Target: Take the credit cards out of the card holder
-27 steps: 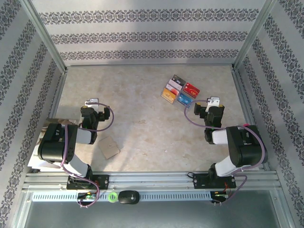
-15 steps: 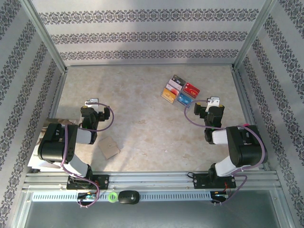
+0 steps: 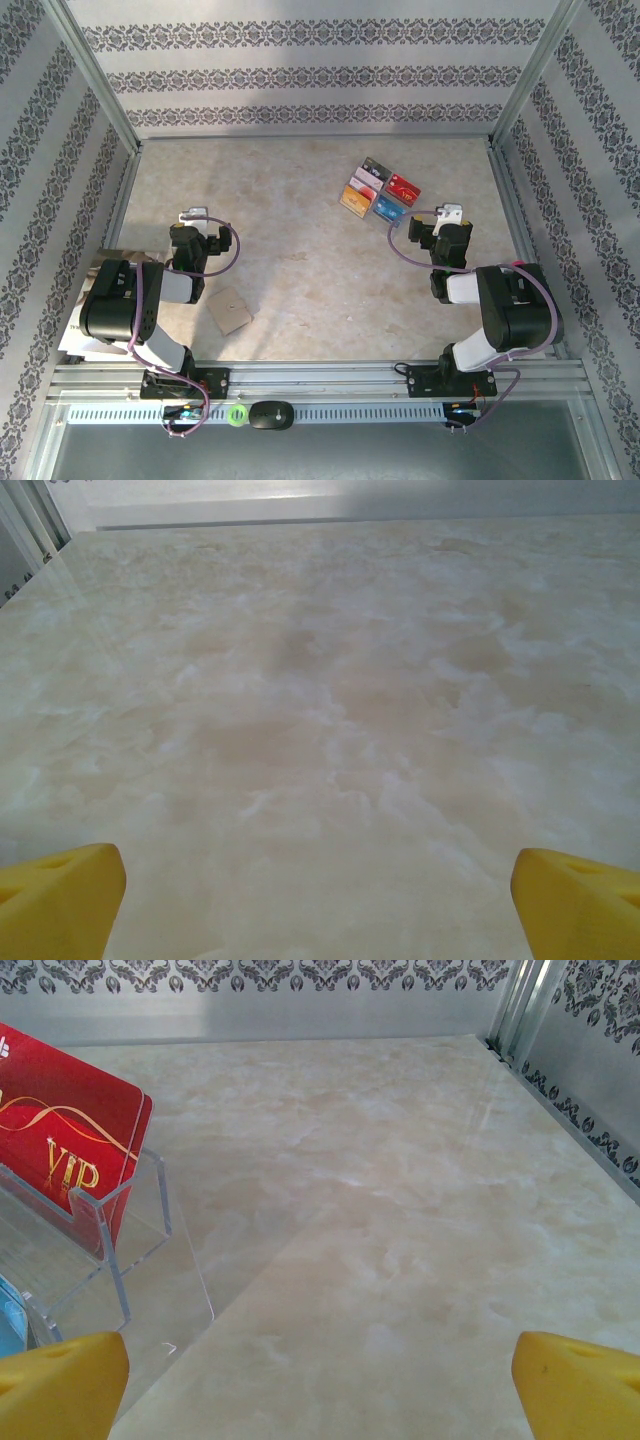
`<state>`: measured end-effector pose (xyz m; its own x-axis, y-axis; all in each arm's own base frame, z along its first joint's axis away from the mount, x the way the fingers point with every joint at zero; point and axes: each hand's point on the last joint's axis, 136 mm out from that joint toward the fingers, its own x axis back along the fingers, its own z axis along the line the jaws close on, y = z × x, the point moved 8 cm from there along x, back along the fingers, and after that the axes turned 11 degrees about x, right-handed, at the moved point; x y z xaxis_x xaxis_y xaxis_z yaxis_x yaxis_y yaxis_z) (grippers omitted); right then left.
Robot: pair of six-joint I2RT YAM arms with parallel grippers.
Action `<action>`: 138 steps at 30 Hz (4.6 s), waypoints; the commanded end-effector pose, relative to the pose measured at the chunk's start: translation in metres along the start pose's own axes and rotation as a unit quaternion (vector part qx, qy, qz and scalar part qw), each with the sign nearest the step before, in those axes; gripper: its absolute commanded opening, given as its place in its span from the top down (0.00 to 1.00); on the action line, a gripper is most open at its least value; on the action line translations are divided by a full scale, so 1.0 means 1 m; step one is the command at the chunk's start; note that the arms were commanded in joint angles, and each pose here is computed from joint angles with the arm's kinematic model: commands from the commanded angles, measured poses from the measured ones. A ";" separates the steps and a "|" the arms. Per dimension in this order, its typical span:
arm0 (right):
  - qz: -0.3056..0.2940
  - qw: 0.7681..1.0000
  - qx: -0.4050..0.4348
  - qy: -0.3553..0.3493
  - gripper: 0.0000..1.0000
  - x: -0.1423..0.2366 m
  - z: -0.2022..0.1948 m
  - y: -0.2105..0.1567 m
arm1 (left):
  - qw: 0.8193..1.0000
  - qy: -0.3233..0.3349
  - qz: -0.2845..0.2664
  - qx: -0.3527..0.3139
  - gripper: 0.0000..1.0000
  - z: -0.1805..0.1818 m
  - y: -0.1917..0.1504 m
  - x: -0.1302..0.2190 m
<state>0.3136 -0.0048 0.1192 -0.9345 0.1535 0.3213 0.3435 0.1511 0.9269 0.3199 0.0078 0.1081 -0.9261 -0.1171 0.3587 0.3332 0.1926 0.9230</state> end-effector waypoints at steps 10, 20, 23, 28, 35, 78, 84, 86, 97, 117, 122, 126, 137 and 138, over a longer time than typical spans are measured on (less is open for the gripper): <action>-0.026 1.000 -0.008 0.000 0.02 -0.001 -0.002 0.011 | 1.000 -0.004 -0.018 0.004 0.01 0.000 0.008 -0.002; -0.027 1.000 -0.009 0.000 0.02 -0.001 -0.002 0.012 | 1.000 -0.005 -0.018 0.004 0.01 0.000 0.008 -0.002; -0.026 1.000 -0.009 0.000 0.02 -0.001 -0.002 0.012 | 1.000 -0.005 -0.017 0.005 0.01 0.000 0.008 -0.002; -0.028 1.000 -0.013 0.004 0.02 -0.001 -0.003 0.013 | 1.000 -0.001 -0.019 0.005 0.01 0.001 0.008 -0.002; -0.021 0.999 -0.023 -0.011 0.02 0.001 -0.012 0.024 | 0.999 0.043 -0.021 0.020 0.01 0.004 0.043 0.017; 0.270 0.854 -0.430 0.116 0.37 -0.089 -0.032 0.051 | 0.915 -0.127 0.240 0.300 0.11 -0.102 0.074 0.013; 0.277 0.845 -0.448 0.094 0.42 -0.099 -0.033 0.041 | 0.916 -0.141 0.283 0.245 0.17 -0.160 0.075 -0.030; 0.283 0.842 -0.446 0.108 0.43 -0.109 -0.032 0.043 | 0.915 -0.145 0.291 0.240 0.17 -0.170 0.074 -0.042; 0.313 0.810 -0.420 0.262 0.51 -0.168 -0.011 0.041 | 0.905 -0.145 0.333 0.220 0.20 -0.190 0.055 -0.058; 0.339 0.734 -0.370 0.458 0.59 -0.182 0.072 0.047 | 0.909 -0.129 0.336 0.211 0.20 -0.158 0.046 -0.006; 0.347 0.712 -0.356 0.496 0.60 -0.175 0.099 0.049 | 0.913 -0.112 0.331 0.213 0.20 -0.144 0.046 0.004; 0.356 0.699 -0.340 0.519 0.60 -0.167 0.127 0.051 | 0.915 -0.096 0.324 0.221 0.19 -0.127 0.045 0.010; 0.377 0.647 -0.284 0.599 0.61 -0.131 0.215 0.061 | 0.913 -0.067 0.323 0.239 0.19 -0.097 0.036 0.024; 0.377 0.645 -0.279 0.603 0.61 -0.128 0.220 0.062 | 0.914 -0.063 0.321 0.241 0.19 -0.094 0.036 0.025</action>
<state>0.4754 0.1824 0.0841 -0.0744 -0.9247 0.3734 0.9784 0.0048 0.2067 0.3320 -0.0905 0.1614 -0.5869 0.3133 0.7466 0.7385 0.5853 0.3349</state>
